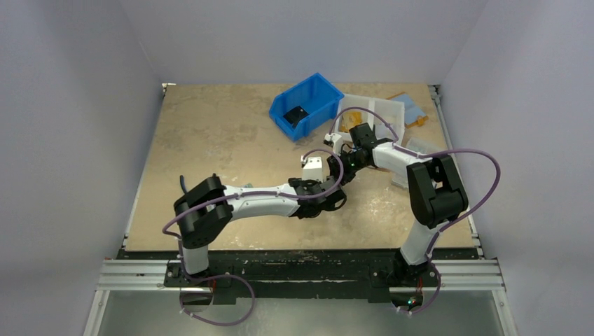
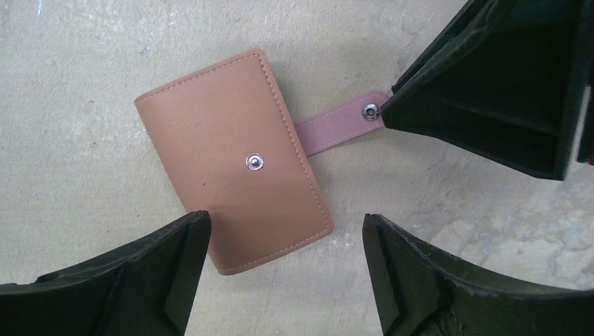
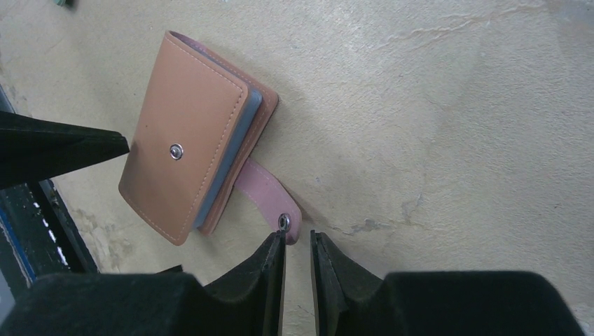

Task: Take the credit cards out of the card holder
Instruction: Open the card holder at the center of the board.

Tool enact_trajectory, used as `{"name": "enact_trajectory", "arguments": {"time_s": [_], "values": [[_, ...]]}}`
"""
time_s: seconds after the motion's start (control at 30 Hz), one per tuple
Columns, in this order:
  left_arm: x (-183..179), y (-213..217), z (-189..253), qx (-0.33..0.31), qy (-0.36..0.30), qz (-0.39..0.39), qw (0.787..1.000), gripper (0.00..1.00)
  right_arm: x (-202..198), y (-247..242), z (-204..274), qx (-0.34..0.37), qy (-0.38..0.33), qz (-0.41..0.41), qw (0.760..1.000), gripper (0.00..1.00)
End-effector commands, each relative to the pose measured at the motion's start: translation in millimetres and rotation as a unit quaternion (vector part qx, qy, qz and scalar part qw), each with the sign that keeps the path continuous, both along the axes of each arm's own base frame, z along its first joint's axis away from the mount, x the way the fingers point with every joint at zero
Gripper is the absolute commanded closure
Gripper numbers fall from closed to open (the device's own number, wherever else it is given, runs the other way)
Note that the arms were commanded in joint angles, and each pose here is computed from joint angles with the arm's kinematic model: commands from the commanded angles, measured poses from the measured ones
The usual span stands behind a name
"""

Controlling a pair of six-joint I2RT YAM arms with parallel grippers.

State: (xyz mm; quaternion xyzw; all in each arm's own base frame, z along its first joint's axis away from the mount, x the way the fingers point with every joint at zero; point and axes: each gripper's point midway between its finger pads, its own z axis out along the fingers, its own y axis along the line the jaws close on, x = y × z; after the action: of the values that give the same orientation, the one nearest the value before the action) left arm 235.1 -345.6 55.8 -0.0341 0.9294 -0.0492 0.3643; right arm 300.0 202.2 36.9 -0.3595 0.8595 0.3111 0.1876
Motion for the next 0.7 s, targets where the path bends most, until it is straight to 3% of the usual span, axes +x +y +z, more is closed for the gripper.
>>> {"name": "enact_trajectory", "arguments": {"time_s": [0.0,0.1,0.17,0.37,0.5,0.67], "values": [[5,3,-3,0.053,0.004,0.020,0.998,0.16,10,5,11,0.017,-0.009,-0.002,1.000,0.73],[5,0,-10,0.079,0.017,0.019,0.997,0.19,10,5,12,0.018,-0.009,-0.002,1.000,0.73],[4,1,-15,0.095,0.026,0.017,0.995,0.27,10,5,13,0.018,-0.010,-0.003,1.000,0.73],[0,4,-13,0.090,0.031,0.011,0.995,0.67,11,4,14,0.020,-0.010,-0.003,1.000,0.73],[-1,3,1,0.059,0.022,0.014,0.998,0.91,9,6,16,0.027,-0.009,0.003,1.000,0.74],[-9,3,14,-0.022,0.017,0.014,1.000,1.00,4,10,22,0.042,-0.009,0.017,0.999,0.74]]}}
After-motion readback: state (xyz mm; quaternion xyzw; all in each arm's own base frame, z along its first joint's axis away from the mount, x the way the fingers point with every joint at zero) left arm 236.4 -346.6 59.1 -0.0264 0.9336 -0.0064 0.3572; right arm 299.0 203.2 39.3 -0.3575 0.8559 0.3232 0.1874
